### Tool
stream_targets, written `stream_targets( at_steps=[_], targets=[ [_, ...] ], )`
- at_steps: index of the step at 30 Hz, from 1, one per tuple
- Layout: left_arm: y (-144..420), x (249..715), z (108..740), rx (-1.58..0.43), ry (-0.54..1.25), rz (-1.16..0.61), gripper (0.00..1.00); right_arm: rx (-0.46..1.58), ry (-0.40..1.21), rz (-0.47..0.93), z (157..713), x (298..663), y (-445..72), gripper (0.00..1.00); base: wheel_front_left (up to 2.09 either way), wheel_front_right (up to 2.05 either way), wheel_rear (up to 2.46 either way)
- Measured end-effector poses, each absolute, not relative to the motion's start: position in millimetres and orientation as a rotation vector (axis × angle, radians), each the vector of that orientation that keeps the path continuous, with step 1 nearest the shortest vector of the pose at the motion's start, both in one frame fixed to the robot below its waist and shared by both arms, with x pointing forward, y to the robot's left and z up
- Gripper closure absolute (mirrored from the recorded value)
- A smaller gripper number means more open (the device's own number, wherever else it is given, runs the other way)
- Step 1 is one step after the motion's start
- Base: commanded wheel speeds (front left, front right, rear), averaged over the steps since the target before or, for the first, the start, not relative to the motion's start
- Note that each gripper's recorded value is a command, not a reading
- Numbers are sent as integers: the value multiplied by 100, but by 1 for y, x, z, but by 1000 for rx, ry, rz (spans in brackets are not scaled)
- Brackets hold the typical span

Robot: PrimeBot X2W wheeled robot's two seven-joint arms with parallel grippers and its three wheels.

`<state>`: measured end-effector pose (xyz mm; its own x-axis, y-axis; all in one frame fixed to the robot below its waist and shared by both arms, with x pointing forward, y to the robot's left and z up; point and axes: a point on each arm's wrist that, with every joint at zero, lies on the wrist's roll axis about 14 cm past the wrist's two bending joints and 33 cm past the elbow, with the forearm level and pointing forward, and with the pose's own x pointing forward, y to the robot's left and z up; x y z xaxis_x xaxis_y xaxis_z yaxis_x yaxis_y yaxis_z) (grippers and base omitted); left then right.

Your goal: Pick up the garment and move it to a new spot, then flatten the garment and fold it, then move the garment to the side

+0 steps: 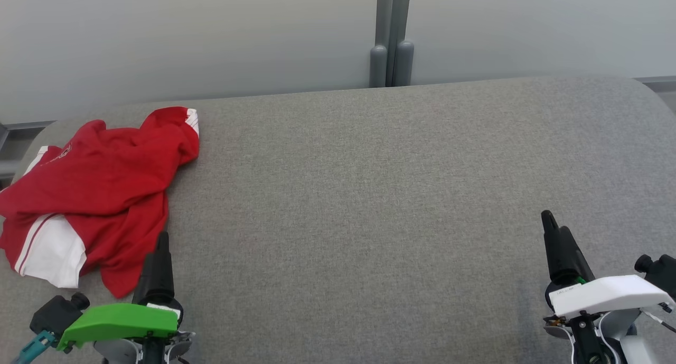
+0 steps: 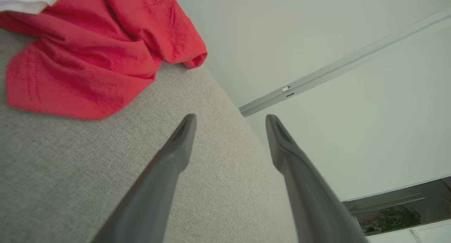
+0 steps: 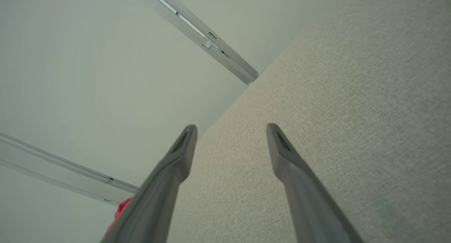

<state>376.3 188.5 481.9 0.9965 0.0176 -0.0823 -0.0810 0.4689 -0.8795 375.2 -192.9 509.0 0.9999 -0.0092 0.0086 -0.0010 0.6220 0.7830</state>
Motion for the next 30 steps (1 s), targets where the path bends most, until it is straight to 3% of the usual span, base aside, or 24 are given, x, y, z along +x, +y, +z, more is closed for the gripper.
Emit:
stream_targets(
  at_steps=[14,30],
  targets=[
    [186,374,490,-753,46,22,0,620,-30,14,514,376,-195,0,0,0,0],
    [187,372,495,-518,18,-7,0,385,-56,41,519,377,-195,0,0,0,0]
  ],
)
